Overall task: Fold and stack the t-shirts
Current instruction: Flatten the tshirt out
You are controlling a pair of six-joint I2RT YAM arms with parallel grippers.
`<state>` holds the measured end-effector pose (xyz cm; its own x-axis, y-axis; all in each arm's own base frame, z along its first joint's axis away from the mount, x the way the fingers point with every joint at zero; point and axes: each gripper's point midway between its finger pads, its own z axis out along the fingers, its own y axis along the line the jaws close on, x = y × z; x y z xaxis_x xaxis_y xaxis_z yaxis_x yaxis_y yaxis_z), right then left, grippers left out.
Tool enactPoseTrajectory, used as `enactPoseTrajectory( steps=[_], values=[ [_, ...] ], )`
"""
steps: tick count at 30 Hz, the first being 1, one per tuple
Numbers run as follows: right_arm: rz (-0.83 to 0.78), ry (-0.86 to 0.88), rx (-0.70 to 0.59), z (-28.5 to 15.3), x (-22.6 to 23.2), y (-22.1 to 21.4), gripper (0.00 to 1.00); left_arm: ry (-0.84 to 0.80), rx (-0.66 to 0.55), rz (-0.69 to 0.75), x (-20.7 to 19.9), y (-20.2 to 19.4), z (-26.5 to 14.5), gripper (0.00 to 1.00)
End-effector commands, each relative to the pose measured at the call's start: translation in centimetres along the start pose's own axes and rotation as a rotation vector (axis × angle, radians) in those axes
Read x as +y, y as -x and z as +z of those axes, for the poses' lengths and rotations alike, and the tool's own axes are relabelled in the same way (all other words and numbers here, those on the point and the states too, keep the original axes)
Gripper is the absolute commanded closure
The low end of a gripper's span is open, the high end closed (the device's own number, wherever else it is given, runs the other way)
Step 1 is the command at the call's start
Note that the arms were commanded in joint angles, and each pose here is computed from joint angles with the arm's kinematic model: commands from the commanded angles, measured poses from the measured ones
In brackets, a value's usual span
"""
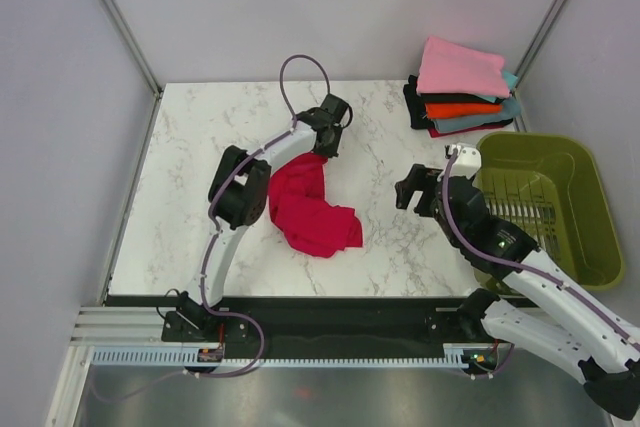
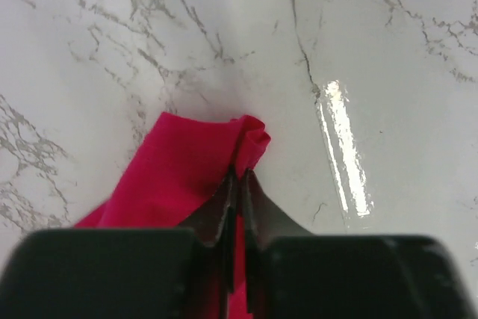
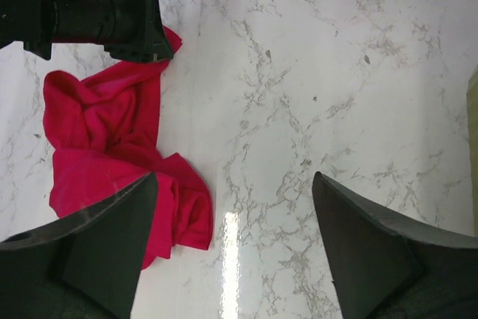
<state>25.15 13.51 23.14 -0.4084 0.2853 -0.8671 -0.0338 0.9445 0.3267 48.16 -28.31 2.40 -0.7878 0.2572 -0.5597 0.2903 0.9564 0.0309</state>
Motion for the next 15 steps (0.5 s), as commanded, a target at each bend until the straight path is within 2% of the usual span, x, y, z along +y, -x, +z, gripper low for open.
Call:
enactPoseTrajectory(
  steps=[1,2,3,5,6,8,9,12,13,14,15],
  values=[
    [0.004,0.057,0.053,0.0,0.9,-1.3,0.12,0.072,0.002,0.039,1.1,0.0,0.4,0.98],
    [0.005,0.091,0.063,0.0,1.6,-1.5,0.15,0.072,-0.017,0.021,1.3,0.5,-0.8,0.98],
    [0.0,0.113,0.088,0.2,2.0,-2.2,0.18,0.053,-0.107,-0.017,1.4,3.7,-4.7,0.98],
    [0.002,0.217,0.145,0.3,4.0,-3.6,0.25,0.052,-0.209,-0.05,2.4,7.2,-9.2,0.98],
    [-0.007,0.242,0.178,0.6,4.6,-4.6,0.27,0.049,-0.3,-0.085,3.9,9.8,-14.3,0.98],
    [-0.027,0.312,0.208,0.5,6.6,-5.7,0.28,0.054,-0.391,-0.136,6.0,12.1,-19.9,0.98],
    [-0.052,0.311,0.241,1.0,7.2,-6.9,0.27,0.057,-0.457,-0.167,7.3,13.0,-24.1,0.98],
    [-0.115,0.321,0.295,1.8,9.3,-8.8,0.15,0.102,-0.447,-0.258,12.0,11.1,-27.5,0.98],
    [-0.122,0.327,0.301,2.0,10.1,-9.1,0.08,0.067,-0.474,-0.278,12.5,10.3,-30.4,0.98],
    [-0.12,0.33,0.3,2.4,10.6,-9.3,0.04,0.074,-0.416,-0.293,13.1,7.8,-29.2,0.98],
    [-0.124,0.312,0.327,3.3,10.6,-10.5,0.03,0.078,-0.407,-0.321,13.8,6.5,-29.7,0.98]
  ],
)
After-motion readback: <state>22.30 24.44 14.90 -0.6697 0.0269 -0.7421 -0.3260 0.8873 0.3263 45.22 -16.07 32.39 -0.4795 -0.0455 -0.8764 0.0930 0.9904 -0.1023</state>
